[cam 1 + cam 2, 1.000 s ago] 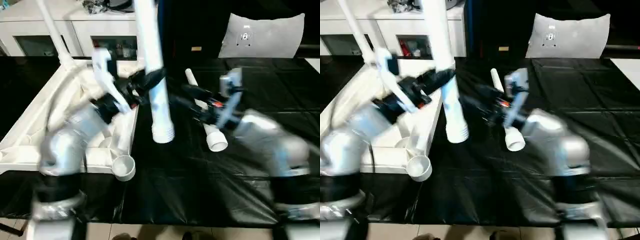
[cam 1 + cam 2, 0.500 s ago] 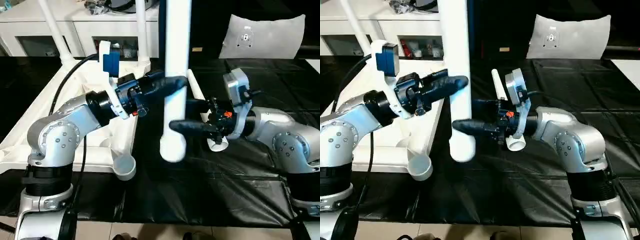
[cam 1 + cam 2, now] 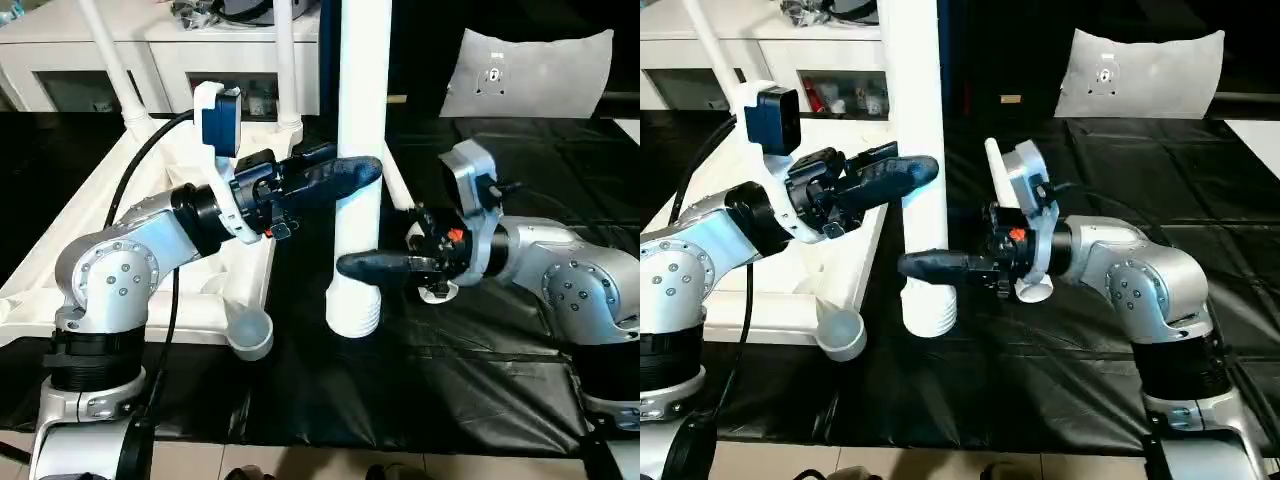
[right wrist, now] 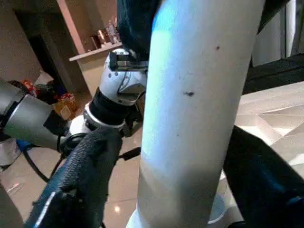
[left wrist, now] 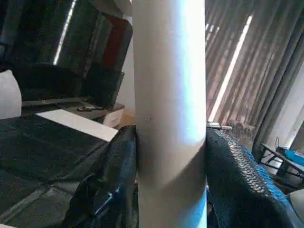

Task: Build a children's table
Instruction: Pick table leg

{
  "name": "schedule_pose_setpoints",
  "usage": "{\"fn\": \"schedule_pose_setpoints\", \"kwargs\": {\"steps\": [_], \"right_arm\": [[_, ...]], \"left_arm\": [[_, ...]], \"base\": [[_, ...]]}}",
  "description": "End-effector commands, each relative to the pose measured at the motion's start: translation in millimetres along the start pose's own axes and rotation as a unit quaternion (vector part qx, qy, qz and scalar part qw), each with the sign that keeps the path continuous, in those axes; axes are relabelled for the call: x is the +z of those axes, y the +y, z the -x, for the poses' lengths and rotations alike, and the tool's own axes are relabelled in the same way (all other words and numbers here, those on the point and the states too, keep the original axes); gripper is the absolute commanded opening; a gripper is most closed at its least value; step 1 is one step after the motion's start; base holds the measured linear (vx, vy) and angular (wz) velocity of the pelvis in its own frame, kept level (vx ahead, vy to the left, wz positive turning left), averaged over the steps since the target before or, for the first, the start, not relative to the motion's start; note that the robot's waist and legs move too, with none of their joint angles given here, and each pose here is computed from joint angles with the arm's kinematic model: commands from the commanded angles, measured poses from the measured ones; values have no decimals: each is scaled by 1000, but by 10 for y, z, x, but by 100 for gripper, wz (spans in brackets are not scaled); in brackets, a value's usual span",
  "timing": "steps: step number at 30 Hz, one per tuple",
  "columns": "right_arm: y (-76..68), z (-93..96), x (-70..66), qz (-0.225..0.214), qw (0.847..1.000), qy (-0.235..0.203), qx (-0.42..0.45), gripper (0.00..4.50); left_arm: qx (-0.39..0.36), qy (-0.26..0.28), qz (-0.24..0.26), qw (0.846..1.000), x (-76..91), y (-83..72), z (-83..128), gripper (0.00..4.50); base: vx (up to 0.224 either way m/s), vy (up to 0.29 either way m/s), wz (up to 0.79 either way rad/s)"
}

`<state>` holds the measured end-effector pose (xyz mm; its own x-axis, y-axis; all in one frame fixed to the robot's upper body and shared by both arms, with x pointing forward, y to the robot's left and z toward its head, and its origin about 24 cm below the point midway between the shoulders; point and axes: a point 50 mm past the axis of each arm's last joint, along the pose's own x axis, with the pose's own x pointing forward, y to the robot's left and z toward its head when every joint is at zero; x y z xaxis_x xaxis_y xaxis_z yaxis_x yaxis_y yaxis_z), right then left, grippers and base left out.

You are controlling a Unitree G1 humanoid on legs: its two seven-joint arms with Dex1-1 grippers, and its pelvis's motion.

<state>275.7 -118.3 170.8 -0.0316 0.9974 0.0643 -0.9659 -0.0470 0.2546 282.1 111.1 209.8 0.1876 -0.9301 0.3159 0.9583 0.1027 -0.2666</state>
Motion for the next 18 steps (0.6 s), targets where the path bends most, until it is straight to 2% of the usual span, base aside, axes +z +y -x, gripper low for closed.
{"fn": "schedule_pose_setpoints", "kwargs": {"steps": [1, 6, 7, 10, 12, 18], "right_arm": [[9, -30, 40, 7, 1000, 8, 8, 316], [-17, -46, 6, 6, 1000, 11, -4, 286], [-22, -48, 0, 5, 1000, 11, -6, 264], [-25, -49, -9, 3, 1000, 12, -7, 254], [-27, -52, -12, 3, 1000, 13, -6, 218], [-31, -68, -28, 1, 1000, 12, -6, 193]], "left_arm": [[-15, -5, -18, 1000, 107, -47, -21, 184], [-16, -4, -19, 1000, 113, -48, -22, 184], [-15, -4, -19, 1000, 112, -48, -24, 184], [-15, -3, -20, 1000, 113, -47, -26, 184], [-15, -3, -21, 1000, 115, -45, -28, 184], [-12, -1, -23, 1000, 111, -45, -20, 183]], "base": [[0, 0, 0], [0, 0, 0], [0, 0, 0], [0, 0, 0], [0, 0, 0], [0, 0, 0]]}}
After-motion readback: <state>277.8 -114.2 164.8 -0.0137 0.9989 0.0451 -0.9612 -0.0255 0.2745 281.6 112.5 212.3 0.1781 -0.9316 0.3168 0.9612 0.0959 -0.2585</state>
